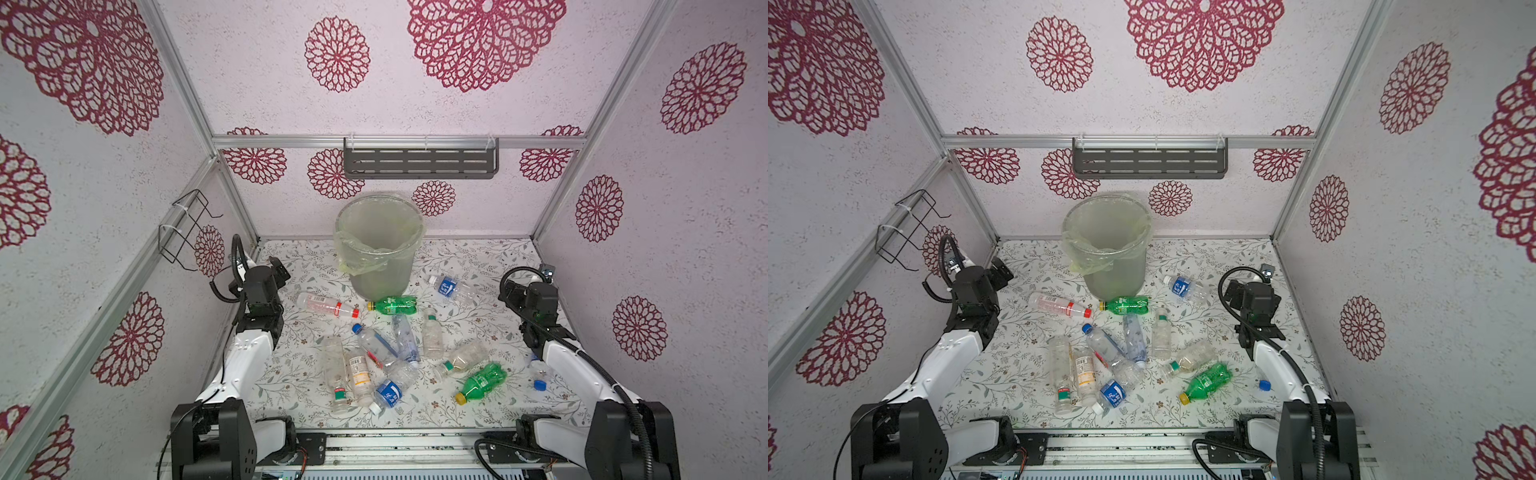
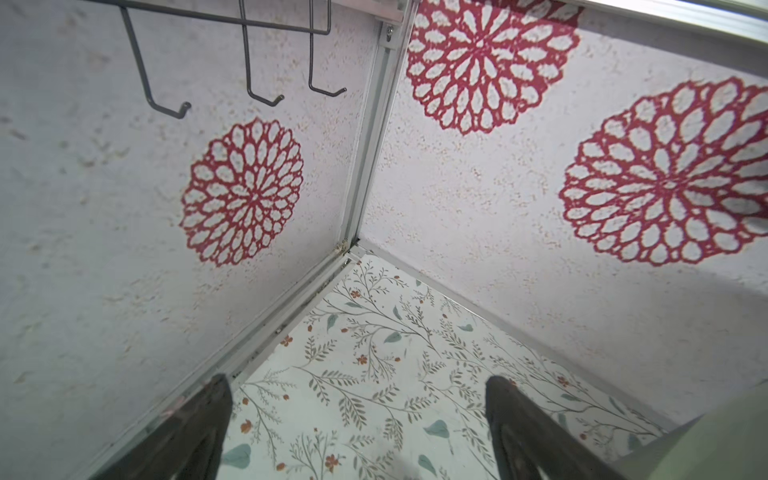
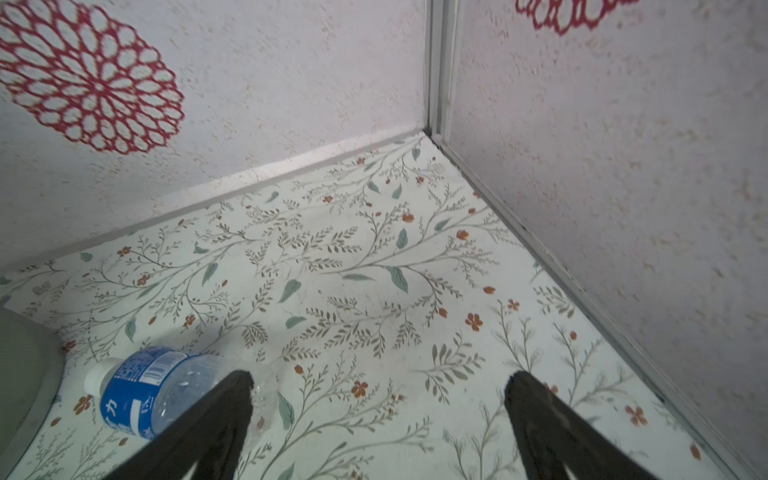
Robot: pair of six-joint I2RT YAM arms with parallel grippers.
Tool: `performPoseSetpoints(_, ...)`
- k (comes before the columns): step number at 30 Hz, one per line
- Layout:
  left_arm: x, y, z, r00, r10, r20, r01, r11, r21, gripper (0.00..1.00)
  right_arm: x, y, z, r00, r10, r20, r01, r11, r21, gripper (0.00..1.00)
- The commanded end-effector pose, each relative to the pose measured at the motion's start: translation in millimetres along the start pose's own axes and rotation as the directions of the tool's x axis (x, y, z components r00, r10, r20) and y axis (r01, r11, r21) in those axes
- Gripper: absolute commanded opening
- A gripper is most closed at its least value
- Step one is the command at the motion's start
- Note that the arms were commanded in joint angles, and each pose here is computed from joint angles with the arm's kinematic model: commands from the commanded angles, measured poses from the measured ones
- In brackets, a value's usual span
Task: Throw the plastic bottles in the bin
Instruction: Pick up the plastic bottle from the middle-right of the table.
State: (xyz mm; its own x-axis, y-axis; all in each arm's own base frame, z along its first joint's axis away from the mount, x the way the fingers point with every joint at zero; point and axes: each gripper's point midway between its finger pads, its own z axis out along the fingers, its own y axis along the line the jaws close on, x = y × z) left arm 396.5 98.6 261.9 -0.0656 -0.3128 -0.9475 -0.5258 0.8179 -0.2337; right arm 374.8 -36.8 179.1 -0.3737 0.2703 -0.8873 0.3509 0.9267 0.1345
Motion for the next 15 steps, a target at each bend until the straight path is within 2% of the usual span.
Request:
performPoseSetpoints(1,29,-4,-10,0.982,-0.038,-0.187,0.038,0.999,-0.002,0.97,40,-19,-9,0.974,0.001,-0.227,0.023,0.995,0.1,0.99)
performPoseSetpoints(3,35,-8,-14,0.965,-0.067,-0.252,0.071,0.997,0.006,0.97,52,-22,-13,0.95,-0.014,-0.312,0.054,0.991,0.119,0.99)
performPoseSetpoints(6,44,-23,-24,0.939,-0.075,-0.337,0.107,0.991,0.077,0.97,63,-30,-20,0.917,-0.014,-0.399,0.083,0.984,0.156,0.99)
performPoseSetpoints(9,44,-28,-32,0.928,-0.086,-0.362,0.131,0.986,0.101,0.97,68,-41,-29,0.901,-0.004,-0.434,0.104,0.973,0.207,0.99)
performPoseSetpoints(12,46,-39,-41,0.904,-0.13,-0.408,0.203,0.969,0.142,0.97,68,-53,-39,0.893,0.005,-0.45,0.127,0.957,0.262,0.99)
performPoseSetpoints(15,43,-50,-51,0.89,-0.117,-0.441,0.223,0.955,0.195,0.97,68,-67,-48,0.889,0.008,-0.458,0.154,0.937,0.315,0.99)
